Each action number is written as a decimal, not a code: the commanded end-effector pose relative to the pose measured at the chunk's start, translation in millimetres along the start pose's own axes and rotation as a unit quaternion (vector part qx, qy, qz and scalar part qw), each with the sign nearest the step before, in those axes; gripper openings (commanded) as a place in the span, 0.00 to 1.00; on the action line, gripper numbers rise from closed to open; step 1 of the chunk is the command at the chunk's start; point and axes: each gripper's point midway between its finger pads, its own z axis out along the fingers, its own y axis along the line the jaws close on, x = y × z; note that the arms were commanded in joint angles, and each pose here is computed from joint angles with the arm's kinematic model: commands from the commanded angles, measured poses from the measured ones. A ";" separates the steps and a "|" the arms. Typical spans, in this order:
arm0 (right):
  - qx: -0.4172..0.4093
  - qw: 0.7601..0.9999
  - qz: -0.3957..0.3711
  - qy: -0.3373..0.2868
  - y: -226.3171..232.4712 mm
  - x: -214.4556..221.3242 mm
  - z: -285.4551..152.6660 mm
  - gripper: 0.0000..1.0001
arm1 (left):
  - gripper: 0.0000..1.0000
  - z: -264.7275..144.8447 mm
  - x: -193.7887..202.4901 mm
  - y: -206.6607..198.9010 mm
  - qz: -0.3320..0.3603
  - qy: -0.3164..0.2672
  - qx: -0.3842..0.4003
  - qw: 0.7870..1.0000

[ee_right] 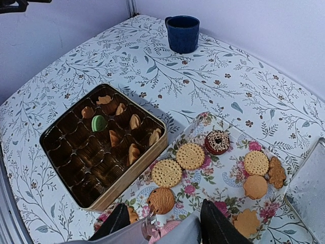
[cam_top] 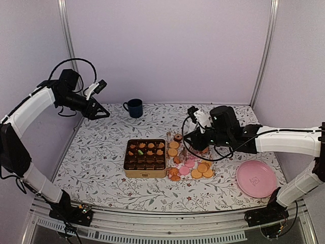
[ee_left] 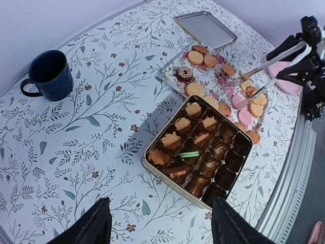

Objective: Pack the cookies
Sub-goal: Pick up the fake cookies from the plate, then place the fake cookies in the empty pocket of the box.

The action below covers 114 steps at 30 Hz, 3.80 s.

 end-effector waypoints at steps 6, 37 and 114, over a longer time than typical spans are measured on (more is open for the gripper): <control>0.041 0.999 0.003 -0.012 1.4 -3.7 -1.6 0.44 | 0.67 -11.2 -9.8 -2.1 0.023 -0.025 -0.011 0.999; 0.162 0.982 0.092 -0.006 -10.4 35.4 -12.3 0.45 | 0.66 -11.5 -4.7 -7.3 0.029 -0.032 -0.008 0.999; -0.071 0.993 0.003 -0.099 156.5 -120.9 8.3 0.30 | 0.64 -5.5 25.8 29.9 -0.017 -0.018 -0.034 0.999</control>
